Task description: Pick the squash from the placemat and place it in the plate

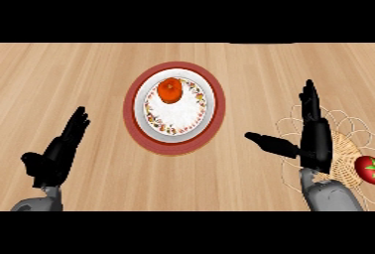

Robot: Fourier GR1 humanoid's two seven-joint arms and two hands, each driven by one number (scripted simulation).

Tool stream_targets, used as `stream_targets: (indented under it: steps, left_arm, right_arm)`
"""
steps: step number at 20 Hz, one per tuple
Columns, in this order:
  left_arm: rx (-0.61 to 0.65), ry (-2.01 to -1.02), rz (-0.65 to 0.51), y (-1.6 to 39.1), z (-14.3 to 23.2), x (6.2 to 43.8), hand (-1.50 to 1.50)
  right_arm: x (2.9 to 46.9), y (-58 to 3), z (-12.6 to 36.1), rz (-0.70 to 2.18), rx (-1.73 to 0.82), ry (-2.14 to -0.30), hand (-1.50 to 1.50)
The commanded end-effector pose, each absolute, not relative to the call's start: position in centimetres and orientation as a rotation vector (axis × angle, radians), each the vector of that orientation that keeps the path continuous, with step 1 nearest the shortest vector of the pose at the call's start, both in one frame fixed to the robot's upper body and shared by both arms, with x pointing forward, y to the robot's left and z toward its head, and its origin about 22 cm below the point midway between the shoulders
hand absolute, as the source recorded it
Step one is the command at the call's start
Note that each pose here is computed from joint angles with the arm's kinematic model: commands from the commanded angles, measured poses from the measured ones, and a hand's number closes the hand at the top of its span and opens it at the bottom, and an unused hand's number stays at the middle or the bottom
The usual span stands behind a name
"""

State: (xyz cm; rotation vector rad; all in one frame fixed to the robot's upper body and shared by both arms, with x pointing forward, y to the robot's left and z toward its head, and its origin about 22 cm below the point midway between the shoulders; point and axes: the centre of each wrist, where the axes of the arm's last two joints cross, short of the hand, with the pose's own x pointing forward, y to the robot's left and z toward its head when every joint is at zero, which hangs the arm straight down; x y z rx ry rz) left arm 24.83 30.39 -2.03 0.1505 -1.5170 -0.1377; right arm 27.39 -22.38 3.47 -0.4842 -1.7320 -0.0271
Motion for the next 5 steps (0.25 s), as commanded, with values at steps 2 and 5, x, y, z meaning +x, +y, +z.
stream_targets:
  steps: [2, 5]
  left_arm:
    - [0.171, -1.523, -0.139, 31.9, -2.8, 25.0, 0.00]
    - [0.145, -1.535, -0.129, 31.9, -2.1, 25.6, 0.00]
  right_arm:
    - [26.0, -25.9, 1.1, 0.012, -0.493, -1.736, -1.50]
    - [26.2, -25.0, 0.2, -0.005, -0.535, -1.753, -1.50]
